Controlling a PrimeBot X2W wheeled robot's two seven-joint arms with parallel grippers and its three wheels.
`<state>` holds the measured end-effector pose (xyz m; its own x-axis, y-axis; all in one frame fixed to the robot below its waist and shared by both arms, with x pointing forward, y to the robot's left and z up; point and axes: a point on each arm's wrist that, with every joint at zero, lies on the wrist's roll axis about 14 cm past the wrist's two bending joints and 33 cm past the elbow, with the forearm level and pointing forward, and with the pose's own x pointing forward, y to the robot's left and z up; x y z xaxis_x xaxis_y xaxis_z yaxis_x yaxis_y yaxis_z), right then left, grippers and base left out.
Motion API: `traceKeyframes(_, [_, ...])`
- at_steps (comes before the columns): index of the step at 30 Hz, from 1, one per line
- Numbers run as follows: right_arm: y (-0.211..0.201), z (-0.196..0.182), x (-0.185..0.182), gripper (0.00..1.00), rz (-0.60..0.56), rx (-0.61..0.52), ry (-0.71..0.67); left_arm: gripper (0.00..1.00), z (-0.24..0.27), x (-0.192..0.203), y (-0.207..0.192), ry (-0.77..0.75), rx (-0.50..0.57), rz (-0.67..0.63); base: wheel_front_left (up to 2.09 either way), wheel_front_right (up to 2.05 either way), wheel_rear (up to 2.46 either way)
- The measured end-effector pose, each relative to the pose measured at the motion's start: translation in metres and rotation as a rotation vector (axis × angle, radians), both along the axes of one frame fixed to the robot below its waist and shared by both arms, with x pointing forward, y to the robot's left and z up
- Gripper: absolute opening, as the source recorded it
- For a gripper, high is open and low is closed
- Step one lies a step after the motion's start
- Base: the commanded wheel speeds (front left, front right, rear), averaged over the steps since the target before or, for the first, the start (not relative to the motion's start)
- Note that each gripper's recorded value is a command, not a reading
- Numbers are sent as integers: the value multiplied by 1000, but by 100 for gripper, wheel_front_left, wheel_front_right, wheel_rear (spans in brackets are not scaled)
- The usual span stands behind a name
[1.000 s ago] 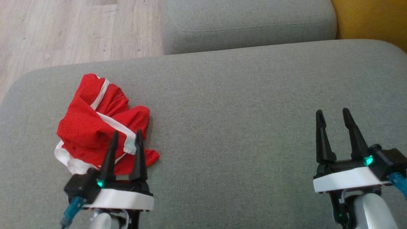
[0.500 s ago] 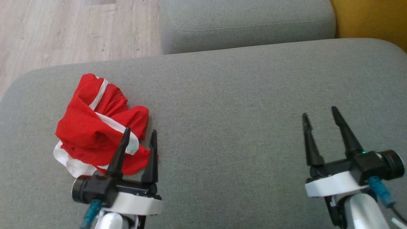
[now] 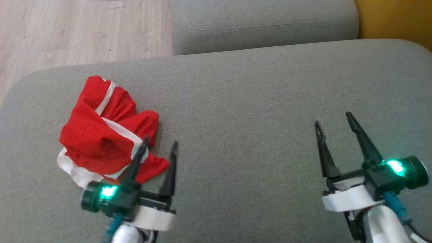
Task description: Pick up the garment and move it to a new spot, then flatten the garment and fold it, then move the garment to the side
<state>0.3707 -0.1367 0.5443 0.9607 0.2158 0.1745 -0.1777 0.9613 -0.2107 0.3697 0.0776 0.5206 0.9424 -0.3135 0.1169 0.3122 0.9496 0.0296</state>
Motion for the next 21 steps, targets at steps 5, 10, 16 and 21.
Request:
traceKeyframes(5, [-11, -20, -1, 100, -31, 193, 82, 100, 3, 6, 22, 32, -149, 66, 0, 0, 0])
traceKeyframes(10, [-14, -51, -8, 100, -55, 378, 195, 100, -15, 3, 27, 101, -206, 82, 0, 0, 0])
traceKeyframes(16, [-14, -61, -11, 100, -62, 438, 232, 100, -41, -4, 28, 191, -229, 91, 0, 0, 0])
traceKeyframes(21, [-14, -60, -12, 100, -62, 439, 229, 100, -40, -3, 27, 192, -236, 90, 0, 0, 0])
